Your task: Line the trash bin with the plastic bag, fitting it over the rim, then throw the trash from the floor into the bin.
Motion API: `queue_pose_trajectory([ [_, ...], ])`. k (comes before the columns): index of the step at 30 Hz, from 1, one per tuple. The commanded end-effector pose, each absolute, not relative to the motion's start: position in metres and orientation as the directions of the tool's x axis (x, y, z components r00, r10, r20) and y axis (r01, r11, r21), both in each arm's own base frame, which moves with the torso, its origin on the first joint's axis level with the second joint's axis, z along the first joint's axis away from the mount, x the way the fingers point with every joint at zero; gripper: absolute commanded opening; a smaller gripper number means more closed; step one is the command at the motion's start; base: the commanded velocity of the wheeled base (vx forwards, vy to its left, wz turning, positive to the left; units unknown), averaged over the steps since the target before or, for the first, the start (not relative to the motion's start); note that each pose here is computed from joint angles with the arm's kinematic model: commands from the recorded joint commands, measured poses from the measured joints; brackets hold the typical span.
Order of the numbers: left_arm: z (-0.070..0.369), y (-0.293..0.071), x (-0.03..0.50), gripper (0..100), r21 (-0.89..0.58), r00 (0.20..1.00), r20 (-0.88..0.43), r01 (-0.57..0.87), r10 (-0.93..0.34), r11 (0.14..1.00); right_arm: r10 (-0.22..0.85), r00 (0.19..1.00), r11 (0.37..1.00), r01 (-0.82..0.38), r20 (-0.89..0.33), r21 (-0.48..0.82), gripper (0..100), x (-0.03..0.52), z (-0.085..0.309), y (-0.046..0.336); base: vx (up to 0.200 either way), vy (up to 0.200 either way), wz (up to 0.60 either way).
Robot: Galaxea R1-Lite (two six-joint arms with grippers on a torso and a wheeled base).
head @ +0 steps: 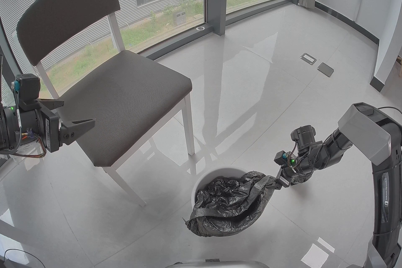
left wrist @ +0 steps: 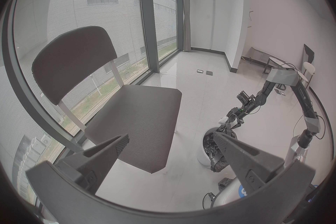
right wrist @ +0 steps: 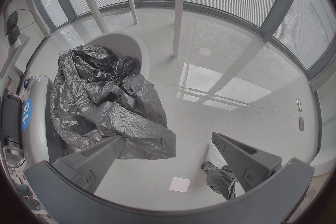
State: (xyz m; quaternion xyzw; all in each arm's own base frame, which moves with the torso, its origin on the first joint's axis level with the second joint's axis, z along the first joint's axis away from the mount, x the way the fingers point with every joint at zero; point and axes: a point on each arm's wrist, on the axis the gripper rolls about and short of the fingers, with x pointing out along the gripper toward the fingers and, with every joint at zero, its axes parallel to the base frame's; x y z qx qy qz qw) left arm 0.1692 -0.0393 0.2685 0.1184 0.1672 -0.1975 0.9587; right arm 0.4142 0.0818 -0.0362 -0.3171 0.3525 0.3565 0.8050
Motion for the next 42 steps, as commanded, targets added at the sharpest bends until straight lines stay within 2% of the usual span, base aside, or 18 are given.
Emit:
queue_pose_trajectory([
  [1, 0.268, -0.04, 0.17, 100, 0.16, 0.864, -0.37, 0.42, -0.341, 0.893, 0.353, 0.494, 0.54, -0.801, -0.795, -0.259, 100, 0.411, -0.033, 0.082, 0.0, 0.0, 0.0],
  [6, 0.265, -0.04, 0.171, 100, 0.157, 0.859, -0.382, 0.424, -0.341, 0.892, 0.338, 0.485, 0.547, -0.799, -0.806, -0.251, 100, 0.402, -0.03, 0.072, 0.0, 0.0, 0.0],
  [15, 0.266, -0.041, 0.175, 100, 0.157, 0.86, -0.378, 0.424, -0.343, 0.892, 0.339, 0.475, 0.545, -0.803, -0.812, -0.241, 100, 0.408, -0.045, 0.076, 0.0, 0.0, 0.0],
  [28, 0.266, -0.042, 0.179, 100, 0.155, 0.864, -0.359, 0.428, -0.353, 0.89, 0.35, 0.534, 0.574, -0.772, -0.77, -0.274, 100, 0.43, -0.037, 0.08, 0.0, 0.0, 0.0],
  [29, 0.266, -0.042, 0.179, 100, 0.155, 0.864, -0.359, 0.428, -0.353, 0.89, 0.351, 0.533, 0.572, -0.773, -0.77, -0.275, 0, 0.43, -0.037, 0.081, 0.0, 0.0, 0.0],
  [42, 0.265, -0.043, 0.18, 100, 0.147, 0.855, -0.362, 0.446, -0.371, 0.883, 0.374, 0.498, 0.547, -0.799, -0.783, -0.247, 0, 0.424, -0.046, 0.1, 0.0, 0.0, 0.0],
])
